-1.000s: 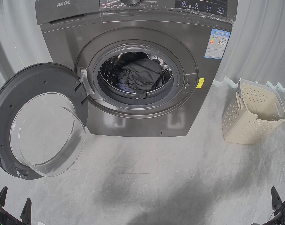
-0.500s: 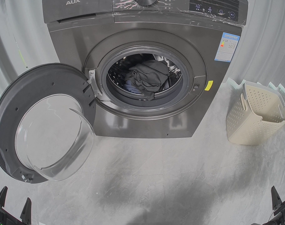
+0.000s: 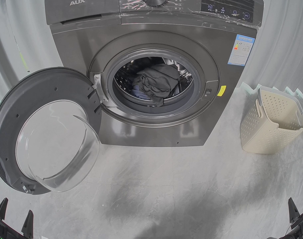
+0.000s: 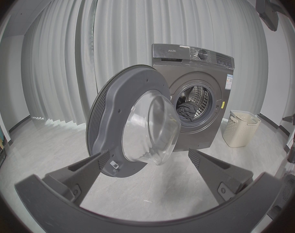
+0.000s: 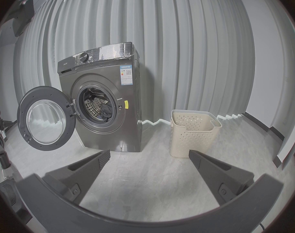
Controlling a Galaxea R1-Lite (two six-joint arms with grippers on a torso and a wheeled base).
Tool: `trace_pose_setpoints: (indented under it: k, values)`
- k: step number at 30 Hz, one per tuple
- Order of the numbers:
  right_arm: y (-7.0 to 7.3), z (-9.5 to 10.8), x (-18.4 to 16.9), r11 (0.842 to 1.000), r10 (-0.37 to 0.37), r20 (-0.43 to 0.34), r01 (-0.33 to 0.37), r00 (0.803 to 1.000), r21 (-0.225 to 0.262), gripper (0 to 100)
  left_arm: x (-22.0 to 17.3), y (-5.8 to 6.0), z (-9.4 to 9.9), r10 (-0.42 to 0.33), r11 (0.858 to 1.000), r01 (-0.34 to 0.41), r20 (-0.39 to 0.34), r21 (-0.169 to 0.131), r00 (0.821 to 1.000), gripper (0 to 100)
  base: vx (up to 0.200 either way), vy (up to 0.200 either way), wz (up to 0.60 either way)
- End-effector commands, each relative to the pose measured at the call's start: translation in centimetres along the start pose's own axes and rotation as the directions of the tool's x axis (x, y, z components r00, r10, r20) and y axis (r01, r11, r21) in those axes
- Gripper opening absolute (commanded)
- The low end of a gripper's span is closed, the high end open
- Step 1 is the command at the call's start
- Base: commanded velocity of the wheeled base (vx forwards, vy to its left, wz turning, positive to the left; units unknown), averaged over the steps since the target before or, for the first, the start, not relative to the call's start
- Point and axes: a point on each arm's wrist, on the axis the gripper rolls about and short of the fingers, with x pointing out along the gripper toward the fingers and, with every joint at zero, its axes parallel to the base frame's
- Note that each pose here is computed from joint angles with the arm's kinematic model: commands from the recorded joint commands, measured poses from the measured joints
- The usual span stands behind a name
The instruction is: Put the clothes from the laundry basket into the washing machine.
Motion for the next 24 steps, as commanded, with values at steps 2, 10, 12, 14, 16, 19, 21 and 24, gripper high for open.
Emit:
trace_pose_setpoints:
  k: [2, 10, 12, 14, 16, 19, 21, 24]
  values:
    - [-0.01, -0.52, 0.03, 1.0, 0.0, -0.004, 0.0, 1.0, 0.001, 100, 0.04, -0.01, -0.52, -0.001, 1.0, 0.001, -0.006, 0.004, 1.0, 100, 0.0, 0.2, 0.0]
    - [-0.01, -0.52, 0.03, 1.0, 0.0, -0.004, 0.0, 1.0, -0.001, 100, 0.04, -0.01, -0.5, -0.004, 1.0, 0.004, -0.004, 0.001, 1.0, 100, -0.05, 0.0, 0.0]
    - [-0.01, -0.52, 0.03, 1.0, 0.0, -0.004, 0.0, 1.0, -0.001, 100, 0.04, -0.01, -0.5, -0.004, 1.0, 0.004, -0.004, 0.001, 1.0, 100, -0.2, 0.0, 0.0]
    - [-0.01, -0.52, 0.03, 1.0, 0.0, -0.004, 0.0, 1.0, -0.001, 100, 0.04, -0.01, -0.5, -0.004, 1.0, 0.004, -0.004, 0.0, 1.0, 100, -0.2, 0.0, 0.0]
    - [-0.01, -0.52, 0.03, 1.0, 0.0, -0.004, 0.0, 1.0, -0.001, 100, 0.04, -0.01, -0.5, -0.004, 1.0, 0.004, -0.004, 0.0, 1.0, 100, 0.0, 0.0, 0.0]
    - [-0.01, -0.52, 0.03, 1.0, 0.0, -0.004, 0.0, 1.0, -0.001, 100, 0.04, -0.01, -0.5, -0.004, 1.0, 0.004, -0.004, 0.001, 1.0, 100, 0.0, 0.0, 0.0]
    - [-0.01, -0.52, 0.03, 1.0, 0.0, -0.004, 0.0, 1.0, -0.001, 100, 0.04, -0.01, -0.5, -0.004, 1.0, 0.004, -0.004, 0.001, 1.0, 100, 0.0, 0.0, 0.0]
    - [-0.01, -0.52, 0.03, 1.0, 0.0, -0.004, 0.0, 1.0, -0.001, 100, 0.04, -0.01, -0.5, -0.004, 1.0, 0.004, -0.004, 0.001, 1.0, 100, 0.0, 0.0, 0.0]
